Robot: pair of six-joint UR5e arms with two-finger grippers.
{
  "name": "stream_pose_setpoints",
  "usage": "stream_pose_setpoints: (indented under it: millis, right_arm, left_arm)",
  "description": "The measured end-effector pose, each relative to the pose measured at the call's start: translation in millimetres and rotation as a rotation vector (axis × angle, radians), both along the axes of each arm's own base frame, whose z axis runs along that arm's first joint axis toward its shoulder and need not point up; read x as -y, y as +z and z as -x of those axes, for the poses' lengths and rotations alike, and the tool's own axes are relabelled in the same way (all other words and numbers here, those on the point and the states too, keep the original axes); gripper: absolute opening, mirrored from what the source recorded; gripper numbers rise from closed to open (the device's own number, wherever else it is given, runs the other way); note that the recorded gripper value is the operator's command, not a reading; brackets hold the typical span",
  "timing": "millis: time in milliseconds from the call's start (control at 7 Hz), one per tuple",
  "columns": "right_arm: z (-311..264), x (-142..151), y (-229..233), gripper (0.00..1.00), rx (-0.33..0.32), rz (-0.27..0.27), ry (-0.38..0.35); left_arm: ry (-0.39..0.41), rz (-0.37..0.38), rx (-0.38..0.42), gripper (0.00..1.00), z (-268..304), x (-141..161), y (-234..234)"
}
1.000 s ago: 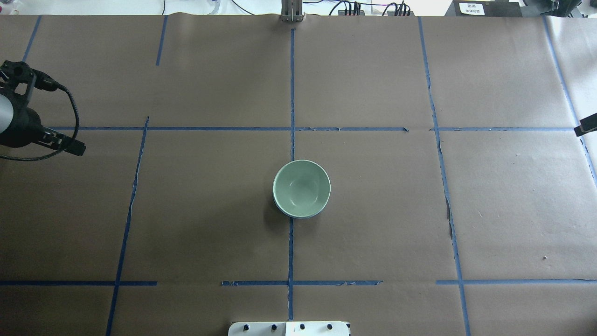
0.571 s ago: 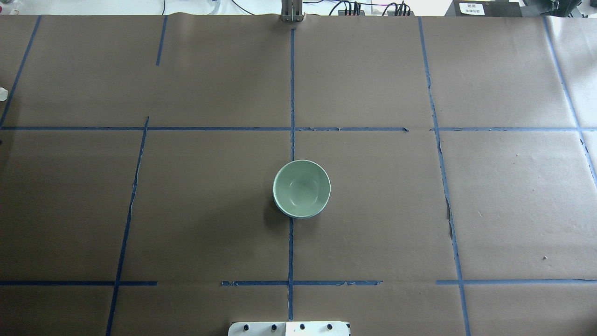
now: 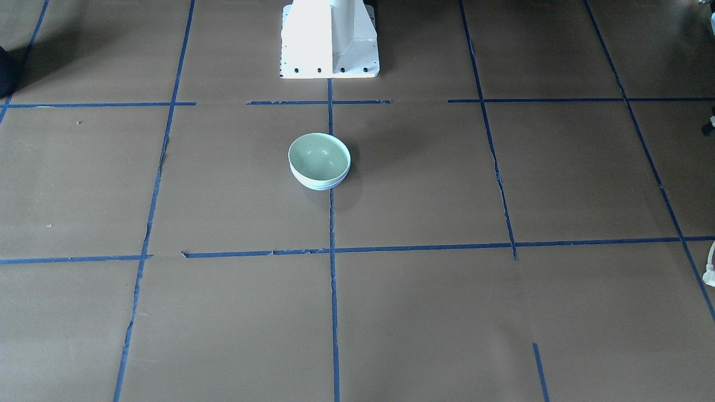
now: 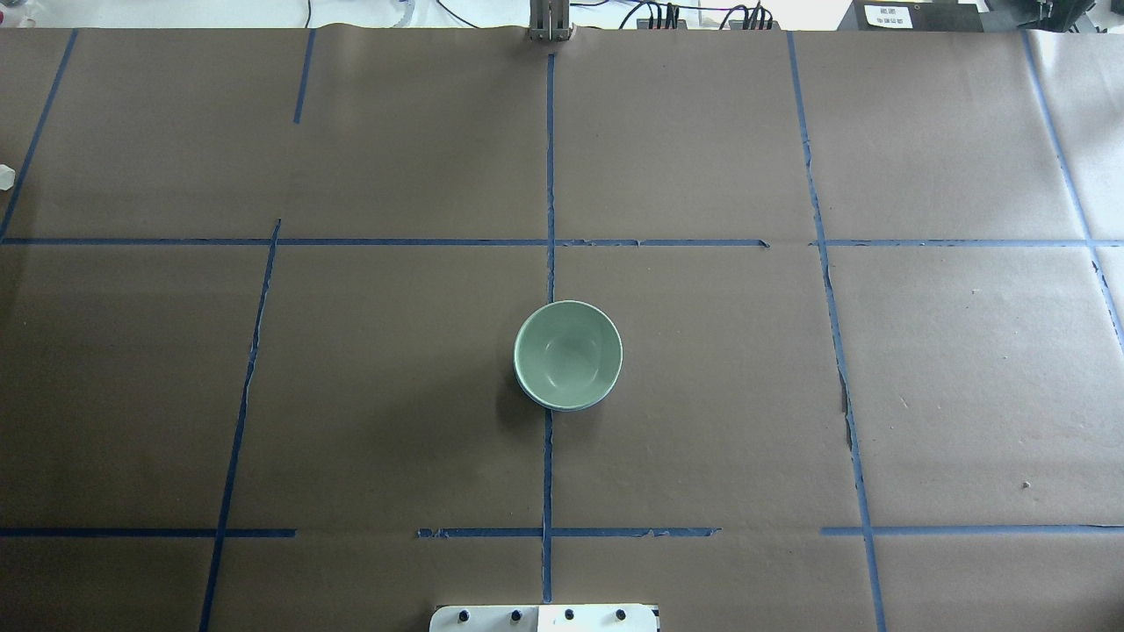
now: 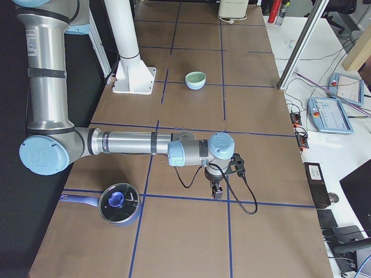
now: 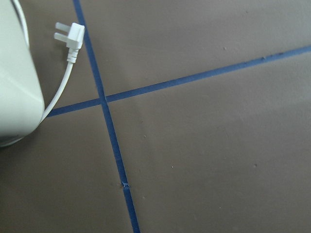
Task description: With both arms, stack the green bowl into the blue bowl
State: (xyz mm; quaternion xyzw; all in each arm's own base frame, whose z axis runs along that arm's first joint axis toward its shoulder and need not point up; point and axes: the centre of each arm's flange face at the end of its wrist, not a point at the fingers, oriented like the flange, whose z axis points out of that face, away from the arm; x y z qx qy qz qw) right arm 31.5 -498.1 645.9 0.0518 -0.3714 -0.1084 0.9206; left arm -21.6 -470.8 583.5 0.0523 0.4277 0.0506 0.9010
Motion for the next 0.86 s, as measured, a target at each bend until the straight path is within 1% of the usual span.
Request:
stream_pose_setpoints:
  millis: [286,429,571,857]
  right_arm:
    - [0.0,0.2,6.2,1.0,-0.003,0.006,-0.002]
    - [-0.1,0.1,9.5,1.0,-0.003,0.008,-0.004]
    - [-0.1,-0.1,11.0,1.0,-0.003,0.009,-0.005]
    - [0.2,-0.8,11.7,1.0,0.0,0.009,-0.006]
  left_arm:
    - [0.055,-0.025,0.011,1.0,7.2,-4.4,7.1]
    - [0.078,-0.034,0.021,1.0,22.4,-8.9,14.6]
    - [0.086,-0.027,0.031,1.0,37.3,-14.0,20.6]
    - [0.083,0.03,0.037,1.0,49.9,-33.5,34.6]
